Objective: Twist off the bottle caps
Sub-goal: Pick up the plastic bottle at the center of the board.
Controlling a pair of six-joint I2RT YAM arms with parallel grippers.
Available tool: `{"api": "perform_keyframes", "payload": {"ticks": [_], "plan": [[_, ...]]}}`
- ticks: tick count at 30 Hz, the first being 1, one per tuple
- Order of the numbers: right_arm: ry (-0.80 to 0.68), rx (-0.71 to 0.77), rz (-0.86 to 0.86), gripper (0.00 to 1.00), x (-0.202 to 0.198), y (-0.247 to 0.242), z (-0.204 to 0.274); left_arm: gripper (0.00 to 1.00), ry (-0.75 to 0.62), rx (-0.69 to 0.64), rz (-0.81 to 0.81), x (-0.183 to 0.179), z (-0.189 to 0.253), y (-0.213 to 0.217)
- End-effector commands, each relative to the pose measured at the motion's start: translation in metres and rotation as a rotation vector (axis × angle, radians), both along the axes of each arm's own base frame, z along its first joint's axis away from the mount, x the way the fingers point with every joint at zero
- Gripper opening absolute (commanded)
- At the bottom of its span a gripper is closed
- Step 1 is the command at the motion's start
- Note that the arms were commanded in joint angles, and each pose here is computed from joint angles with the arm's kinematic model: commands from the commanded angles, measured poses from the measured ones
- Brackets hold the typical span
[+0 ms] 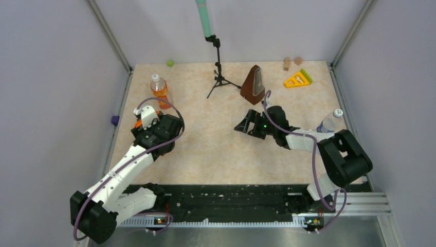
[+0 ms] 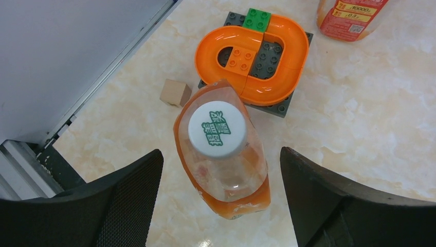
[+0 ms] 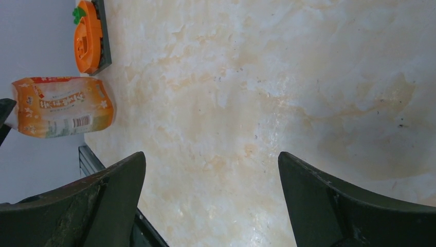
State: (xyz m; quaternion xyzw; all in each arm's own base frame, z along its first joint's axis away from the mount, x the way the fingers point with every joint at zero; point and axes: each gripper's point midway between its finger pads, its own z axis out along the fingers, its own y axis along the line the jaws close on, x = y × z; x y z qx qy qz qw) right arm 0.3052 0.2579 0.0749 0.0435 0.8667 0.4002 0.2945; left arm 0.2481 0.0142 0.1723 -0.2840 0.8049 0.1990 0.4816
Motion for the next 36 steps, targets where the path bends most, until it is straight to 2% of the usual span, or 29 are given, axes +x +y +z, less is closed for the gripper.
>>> {"api": "perform_keyframes", "payload": {"ticks": [1, 11, 21, 29, 36], "plan": [[-0.015, 0.041, 0.02, 0.98, -0.002, 0.009, 0.007, 0.86, -0.029, 0.003, 0.067, -0.002, -0.008, 0.007], [-0.006, 0.053, 0.026, 0.98, -0.002, 0.011, 0.006, 0.86, -0.024, 0.011, 0.105, 0.001, -0.029, 0.012], [0.007, 0.059, 0.032, 0.98, -0.003, 0.013, 0.004, 0.61, -0.036, 0.018, 0.063, 0.002, -0.029, 0.011], [0.015, 0.063, 0.037, 0.98, -0.006, 0.012, 0.002, 0.49, -0.05, -0.076, -0.138, 0.01, -0.008, -0.016], [-0.019, 0.112, 0.072, 0.98, -0.013, 0.016, 0.016, 0.43, -0.07, -0.199, -0.481, 0.021, 0.014, -0.071]]}}
